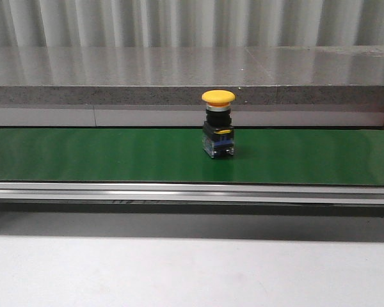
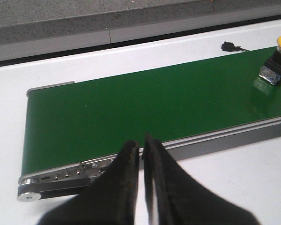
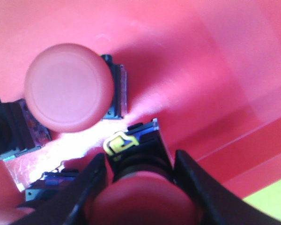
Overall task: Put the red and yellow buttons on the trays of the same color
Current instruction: 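Lower the red button into the red tray and open the right gripper, then move the right gripper down and grasp the yellow button on the belt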
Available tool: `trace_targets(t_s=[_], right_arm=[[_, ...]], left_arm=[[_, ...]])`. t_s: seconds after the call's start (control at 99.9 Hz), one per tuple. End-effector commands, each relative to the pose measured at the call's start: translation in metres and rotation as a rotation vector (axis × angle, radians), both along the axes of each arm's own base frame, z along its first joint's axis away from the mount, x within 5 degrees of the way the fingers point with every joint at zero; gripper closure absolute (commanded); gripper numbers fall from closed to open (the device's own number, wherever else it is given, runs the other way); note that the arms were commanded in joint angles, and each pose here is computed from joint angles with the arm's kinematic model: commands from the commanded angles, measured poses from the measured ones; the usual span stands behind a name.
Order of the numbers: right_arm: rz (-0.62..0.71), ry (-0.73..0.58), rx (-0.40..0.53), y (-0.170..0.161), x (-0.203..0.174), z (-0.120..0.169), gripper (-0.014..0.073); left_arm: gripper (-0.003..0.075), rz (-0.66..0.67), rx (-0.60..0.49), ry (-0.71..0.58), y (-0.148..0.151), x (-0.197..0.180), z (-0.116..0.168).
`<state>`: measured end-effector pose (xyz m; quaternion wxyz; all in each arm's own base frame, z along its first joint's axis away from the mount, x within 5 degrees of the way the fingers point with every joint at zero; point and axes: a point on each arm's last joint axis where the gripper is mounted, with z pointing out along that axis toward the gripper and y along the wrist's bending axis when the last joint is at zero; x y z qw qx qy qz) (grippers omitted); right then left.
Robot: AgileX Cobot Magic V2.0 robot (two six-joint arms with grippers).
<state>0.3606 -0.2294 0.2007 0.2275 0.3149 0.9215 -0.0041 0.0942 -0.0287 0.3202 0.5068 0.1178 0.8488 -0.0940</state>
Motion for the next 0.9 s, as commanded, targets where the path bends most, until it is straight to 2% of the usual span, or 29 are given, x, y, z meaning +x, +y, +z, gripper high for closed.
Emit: trace_targets(t_s=[0.0, 0.06, 0.13, 0.34, 0.59, 0.741, 0.891], right_arm=[[-0.015, -0.106, -0.06, -0.003, 0.001, 0.033, 0.0176], [-0.016, -0.106, -0.055, -0.002, 0.001, 0.033, 0.0102], [-0.019, -0.109, -0.047, -0.002, 0.001, 0.033, 0.0062], [-0.021, -0.139, -0.058, 0.001, -0.003, 0.049, 0.0065], [-0.002, -0.252, -0.145, 0.018, -0.024, 0.112, 0.0065], [0.034, -0.327, -0.2, 0.042, -0.045, 0.15, 0.0065], [0.085, -0.361, -0.209, 0.073, -0.064, 0.174, 0.0065]], left_arm=[[0.0726, 0.002, -0.035, -0.088, -0.001, 0.002, 0.014], [0.0726, 0.002, -0.035, -0.088, -0.001, 0.002, 0.014], [0.0726, 0.002, -0.035, -0.088, -0.001, 0.002, 0.014], [0.0726, 0.002, -0.035, -0.088, -0.001, 0.002, 0.014], [0.0726, 0.002, -0.035, -0.088, -0.001, 0.002, 0.014], [0.0726, 0.002, -0.035, -0.088, -0.001, 0.002, 0.014], [0.0726, 0.002, -0.035, -0.088, -0.001, 0.002, 0.014]])
